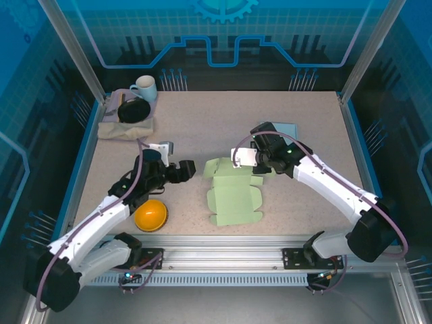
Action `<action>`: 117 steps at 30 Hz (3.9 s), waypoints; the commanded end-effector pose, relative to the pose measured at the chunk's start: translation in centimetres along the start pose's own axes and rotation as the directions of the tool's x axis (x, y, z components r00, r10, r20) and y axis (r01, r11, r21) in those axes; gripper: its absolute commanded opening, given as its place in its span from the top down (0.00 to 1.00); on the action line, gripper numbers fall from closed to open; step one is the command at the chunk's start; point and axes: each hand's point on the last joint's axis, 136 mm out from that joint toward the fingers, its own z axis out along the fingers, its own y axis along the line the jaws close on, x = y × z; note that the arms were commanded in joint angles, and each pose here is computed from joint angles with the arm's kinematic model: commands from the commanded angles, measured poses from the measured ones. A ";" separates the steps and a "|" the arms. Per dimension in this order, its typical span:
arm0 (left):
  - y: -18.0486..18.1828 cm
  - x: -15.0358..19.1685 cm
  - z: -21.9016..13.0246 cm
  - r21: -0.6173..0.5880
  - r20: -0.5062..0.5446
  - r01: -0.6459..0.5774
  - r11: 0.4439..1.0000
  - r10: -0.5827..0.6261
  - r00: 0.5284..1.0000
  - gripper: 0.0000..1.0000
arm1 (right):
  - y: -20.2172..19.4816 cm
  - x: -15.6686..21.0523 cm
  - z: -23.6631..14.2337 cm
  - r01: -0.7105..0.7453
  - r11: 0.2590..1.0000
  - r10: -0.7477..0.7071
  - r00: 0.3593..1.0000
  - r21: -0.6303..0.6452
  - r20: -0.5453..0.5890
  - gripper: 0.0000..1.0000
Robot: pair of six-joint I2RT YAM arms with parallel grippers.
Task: Fold the paper box
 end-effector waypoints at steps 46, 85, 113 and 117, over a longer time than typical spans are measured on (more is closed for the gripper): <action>2.0 4.4 6.5 -0.064 -0.149 -0.179 0.982 0.168 0.974 0.45 | -1.3 -0.2 10.2 0.216 0.851 -0.213 0.975 0.479 -0.061 1.00; -0.5 3.7 10.3 0.051 -0.190 -0.212 0.976 0.218 0.957 0.46 | -4.1 -3.2 7.6 0.089 0.814 -0.158 0.985 0.574 0.071 1.00; -1.5 3.9 12.1 0.112 -0.199 -0.236 0.965 0.255 0.946 0.46 | -3.4 -1.5 10.4 0.076 0.783 -0.104 0.995 0.618 0.008 1.00; -1.8 3.6 12.5 0.120 -0.186 -0.233 0.965 0.252 0.950 0.46 | -2.7 -1.4 10.7 0.074 0.800 -0.104 0.994 0.595 0.016 1.00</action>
